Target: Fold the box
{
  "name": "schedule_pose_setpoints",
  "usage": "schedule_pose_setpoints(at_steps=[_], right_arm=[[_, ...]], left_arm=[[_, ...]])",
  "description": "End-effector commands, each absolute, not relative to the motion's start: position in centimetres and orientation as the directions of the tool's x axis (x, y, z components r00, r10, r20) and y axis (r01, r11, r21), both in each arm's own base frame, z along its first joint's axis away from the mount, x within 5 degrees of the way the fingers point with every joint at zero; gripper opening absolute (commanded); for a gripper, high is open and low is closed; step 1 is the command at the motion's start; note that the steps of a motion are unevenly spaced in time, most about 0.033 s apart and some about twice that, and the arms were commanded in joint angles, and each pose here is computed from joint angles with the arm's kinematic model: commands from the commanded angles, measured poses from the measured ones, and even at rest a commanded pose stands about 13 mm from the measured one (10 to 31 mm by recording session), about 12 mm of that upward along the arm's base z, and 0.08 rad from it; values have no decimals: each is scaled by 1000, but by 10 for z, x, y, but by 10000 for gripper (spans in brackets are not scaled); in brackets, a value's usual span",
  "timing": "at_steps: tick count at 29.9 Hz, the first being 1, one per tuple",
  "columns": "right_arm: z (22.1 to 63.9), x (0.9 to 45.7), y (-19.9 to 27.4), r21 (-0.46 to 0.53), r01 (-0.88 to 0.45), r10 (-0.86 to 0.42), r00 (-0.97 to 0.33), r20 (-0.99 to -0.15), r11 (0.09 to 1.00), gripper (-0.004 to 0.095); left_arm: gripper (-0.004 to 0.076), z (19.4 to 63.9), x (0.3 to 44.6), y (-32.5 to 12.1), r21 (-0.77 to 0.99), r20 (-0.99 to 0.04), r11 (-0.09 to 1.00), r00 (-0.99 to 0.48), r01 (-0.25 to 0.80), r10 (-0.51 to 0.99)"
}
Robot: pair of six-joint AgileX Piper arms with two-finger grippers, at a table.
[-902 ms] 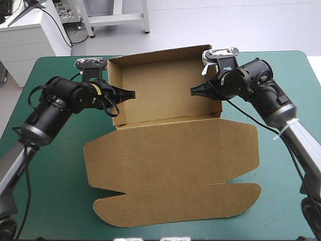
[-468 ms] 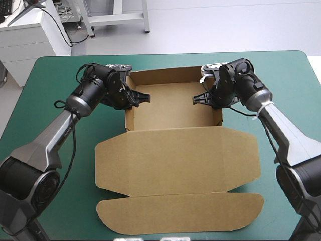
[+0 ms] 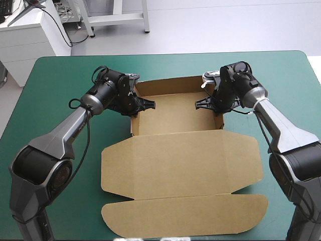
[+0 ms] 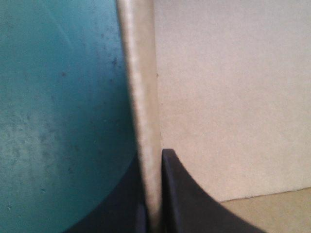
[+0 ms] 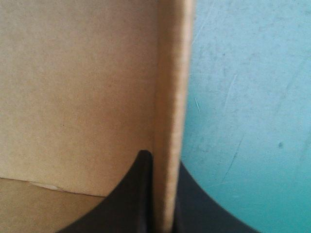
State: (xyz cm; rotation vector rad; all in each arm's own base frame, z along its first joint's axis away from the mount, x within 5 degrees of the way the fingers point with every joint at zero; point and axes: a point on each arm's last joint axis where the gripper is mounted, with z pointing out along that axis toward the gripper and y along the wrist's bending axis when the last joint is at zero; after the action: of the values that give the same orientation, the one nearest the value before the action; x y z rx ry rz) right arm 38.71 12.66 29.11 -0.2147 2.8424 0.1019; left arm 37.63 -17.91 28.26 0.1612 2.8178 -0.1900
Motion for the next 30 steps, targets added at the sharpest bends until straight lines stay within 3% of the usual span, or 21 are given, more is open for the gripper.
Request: schedule_pose_setpoints(at_steps=[1,3,5,10,12,17,22,26,28,30], right_arm=[[322,381,123,47,-199,-166,-908,-385,979,44],[322,381,124,52,-199,-165,-909,-384,979,123],[322,381,124,59,-199,-162,-910,-381,978,264],[321,378,124,58,-198,-165,-921,-352,979,655],[321,378,123,57,-197,-166,-924,-343,979,754],[326,379,124,67,-180,-144,-920,-365,981,775],[363,380,124,86,-167,-112,-888,-447,982,775],[401,373,127,159,-194,-79,-838,-540,968,775],[416,365,125,163,-201,-72,-815,-576,966,775],[426,356,120,144,-206,-81,-797,-599,968,776]], left_arm=[[4,314,372,-180,-126,-417,969,-898,214,144],[52,314,371,-181,-125,-414,961,-893,247,176],[125,314,371,-182,-136,-412,957,-893,256,181],[395,314,370,-182,-136,-406,957,-895,258,184],[473,314,369,-182,-135,-401,957,-897,258,185],[497,324,370,-181,-126,-409,957,-893,261,189],[494,364,372,-175,-65,-493,960,-845,272,206],[489,404,366,-172,-69,-558,959,-808,273,190],[460,423,362,-170,-76,-605,954,-774,288,185],[373,437,356,-167,-85,-637,953,-751,292,174]])
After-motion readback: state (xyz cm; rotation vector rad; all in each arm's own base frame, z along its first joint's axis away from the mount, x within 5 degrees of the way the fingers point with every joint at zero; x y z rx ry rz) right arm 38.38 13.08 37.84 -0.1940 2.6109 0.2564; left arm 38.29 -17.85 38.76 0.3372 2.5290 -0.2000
